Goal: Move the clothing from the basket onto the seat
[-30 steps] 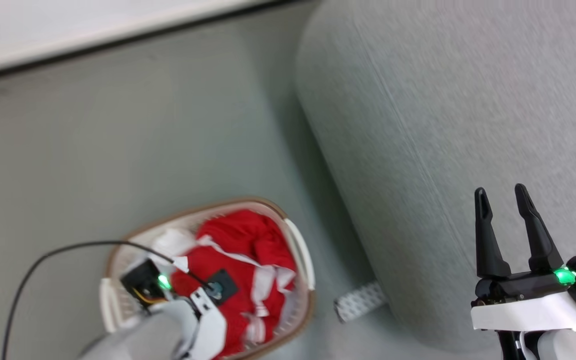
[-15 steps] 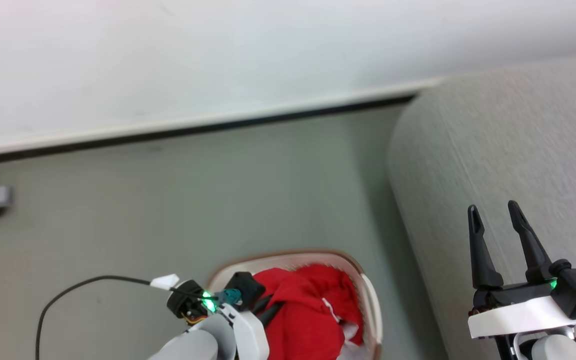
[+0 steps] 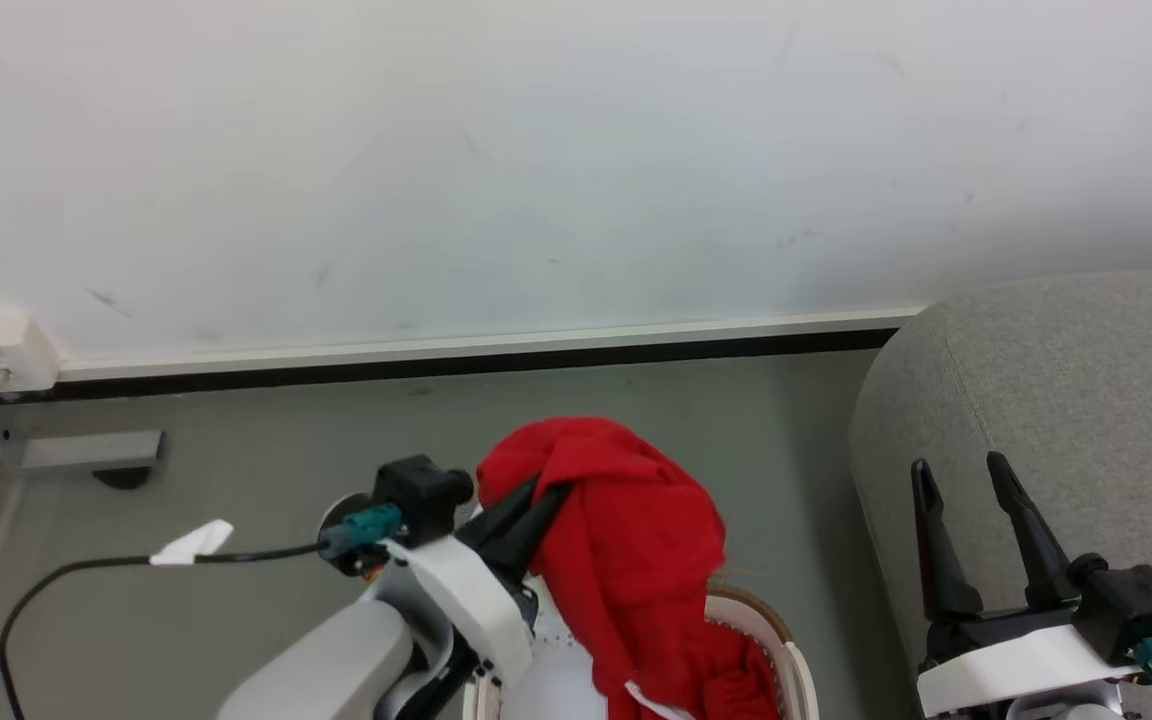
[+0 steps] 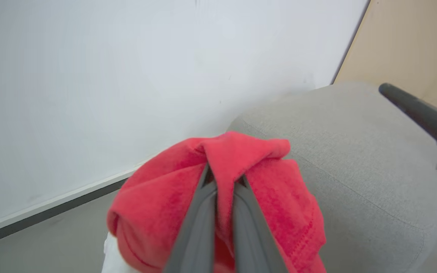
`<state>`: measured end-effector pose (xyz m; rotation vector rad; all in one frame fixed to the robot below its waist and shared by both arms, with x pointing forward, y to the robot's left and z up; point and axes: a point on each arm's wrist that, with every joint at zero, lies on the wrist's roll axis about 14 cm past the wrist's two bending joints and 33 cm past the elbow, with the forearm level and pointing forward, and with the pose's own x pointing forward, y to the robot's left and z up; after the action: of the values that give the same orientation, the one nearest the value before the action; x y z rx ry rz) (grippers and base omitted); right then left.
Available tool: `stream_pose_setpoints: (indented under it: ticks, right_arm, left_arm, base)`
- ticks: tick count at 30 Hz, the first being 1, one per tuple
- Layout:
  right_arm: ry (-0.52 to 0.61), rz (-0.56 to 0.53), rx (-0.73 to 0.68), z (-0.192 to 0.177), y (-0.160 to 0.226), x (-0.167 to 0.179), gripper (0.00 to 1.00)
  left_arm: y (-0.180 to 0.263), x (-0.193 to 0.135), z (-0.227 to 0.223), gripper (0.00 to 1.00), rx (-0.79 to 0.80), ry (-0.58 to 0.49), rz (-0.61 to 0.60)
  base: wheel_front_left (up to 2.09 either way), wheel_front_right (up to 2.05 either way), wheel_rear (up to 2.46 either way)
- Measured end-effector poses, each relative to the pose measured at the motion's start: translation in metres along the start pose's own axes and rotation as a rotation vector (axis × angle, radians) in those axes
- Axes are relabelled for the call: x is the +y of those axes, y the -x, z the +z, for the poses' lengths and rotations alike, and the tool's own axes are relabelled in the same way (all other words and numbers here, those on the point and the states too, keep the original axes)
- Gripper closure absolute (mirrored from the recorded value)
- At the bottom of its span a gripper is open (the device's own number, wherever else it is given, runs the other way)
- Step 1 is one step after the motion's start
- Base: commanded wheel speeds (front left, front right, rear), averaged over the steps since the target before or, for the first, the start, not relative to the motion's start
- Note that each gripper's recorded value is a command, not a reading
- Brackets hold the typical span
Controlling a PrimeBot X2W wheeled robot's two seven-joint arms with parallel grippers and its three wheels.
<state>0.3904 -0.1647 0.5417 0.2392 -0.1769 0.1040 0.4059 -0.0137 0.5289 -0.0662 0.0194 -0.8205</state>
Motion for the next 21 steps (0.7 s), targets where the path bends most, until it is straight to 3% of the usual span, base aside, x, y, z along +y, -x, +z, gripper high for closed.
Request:
stream_pose_setpoints:
  ticks: [12,21]
  right_arm:
    - [-0.018,0.089,0.022,-0.006,0.006,0.032,0.00]
    - [-0.022,0.157,0.042,-0.013,0.008,0.055,0.00]
  left_arm:
    - [0.008,0.002,0.132,1.00,-0.313,-0.038,0.018]
    - [0.017,-0.001,0.157,1.00,-0.367,-0.029,0.024]
  base:
    - [0.00,0.00,0.00]
    - [0.00,0.00,0.00]
